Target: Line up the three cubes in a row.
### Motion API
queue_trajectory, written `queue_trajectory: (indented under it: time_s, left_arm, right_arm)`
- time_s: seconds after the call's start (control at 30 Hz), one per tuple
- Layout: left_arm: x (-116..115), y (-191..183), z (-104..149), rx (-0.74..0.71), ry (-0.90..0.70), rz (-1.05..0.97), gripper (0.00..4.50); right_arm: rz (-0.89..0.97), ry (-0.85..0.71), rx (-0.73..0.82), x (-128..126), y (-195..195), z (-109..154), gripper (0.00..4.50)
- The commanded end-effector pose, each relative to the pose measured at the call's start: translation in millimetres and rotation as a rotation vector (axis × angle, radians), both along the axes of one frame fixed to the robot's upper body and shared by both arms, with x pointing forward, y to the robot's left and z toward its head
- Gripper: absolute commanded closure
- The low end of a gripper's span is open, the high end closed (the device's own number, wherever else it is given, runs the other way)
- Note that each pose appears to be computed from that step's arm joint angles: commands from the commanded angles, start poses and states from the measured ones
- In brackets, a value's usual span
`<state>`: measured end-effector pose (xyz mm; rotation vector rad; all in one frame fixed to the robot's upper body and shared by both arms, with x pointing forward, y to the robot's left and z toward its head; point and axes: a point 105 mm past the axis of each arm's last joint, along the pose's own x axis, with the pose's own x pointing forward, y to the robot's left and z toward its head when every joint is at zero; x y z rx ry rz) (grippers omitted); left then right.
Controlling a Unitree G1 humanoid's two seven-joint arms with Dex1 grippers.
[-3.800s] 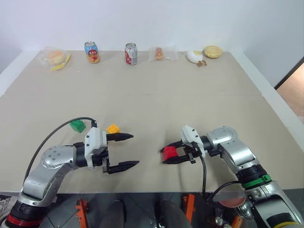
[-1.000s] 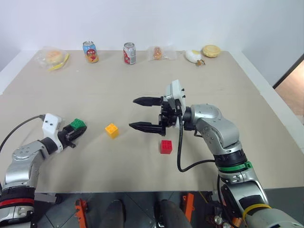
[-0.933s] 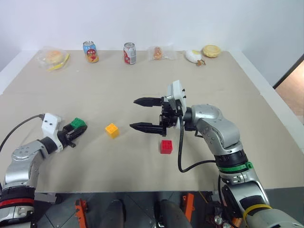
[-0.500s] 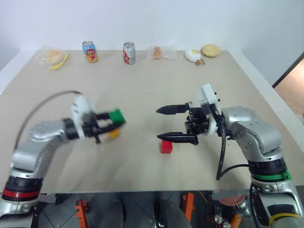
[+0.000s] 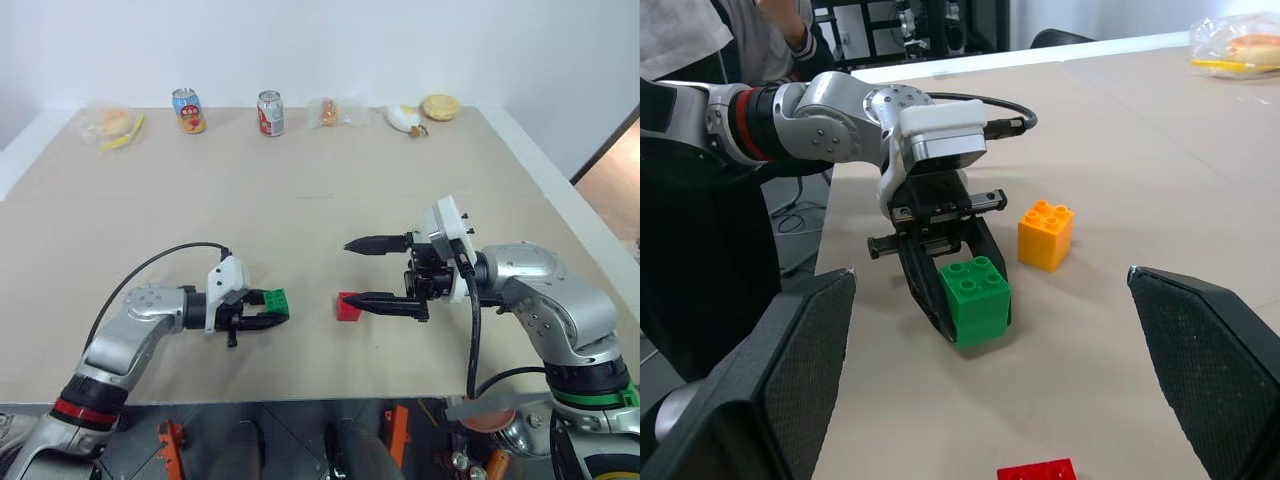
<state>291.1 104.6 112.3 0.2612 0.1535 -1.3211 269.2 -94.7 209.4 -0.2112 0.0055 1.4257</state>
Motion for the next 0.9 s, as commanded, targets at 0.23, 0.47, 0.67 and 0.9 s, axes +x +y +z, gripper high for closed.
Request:
queue_trajectory:
  time_s: [0.23, 0.47, 0.67, 0.9]
  left_arm:
    - [14.1, -5.4, 1.9, 0.035, -0.096, -0.118, 3.16]
    - [21.9, -8.6, 2.4, 0.07, -0.133, -0.189, 3.16]
    - [18.3, -11.6, -1.2, 0.075, -0.115, -0.227, 3.16]
    - [15.9, -11.2, -7.8, 0.097, -0.096, -0.226, 2.66]
  right_arm:
    - [-0.013, -0.039, -0.028, -5.3, -11.6, 5.5, 0.0]
    - [-0.024, -0.047, -0.025, -5.3, -11.9, 7.0, 0.0]
    - [-0.037, -0.05, -0.026, -5.8, -12.7, 6.3, 0.0]
    - [-0.043, -0.051, -0.025, -5.6, -12.7, 5.3, 0.0]
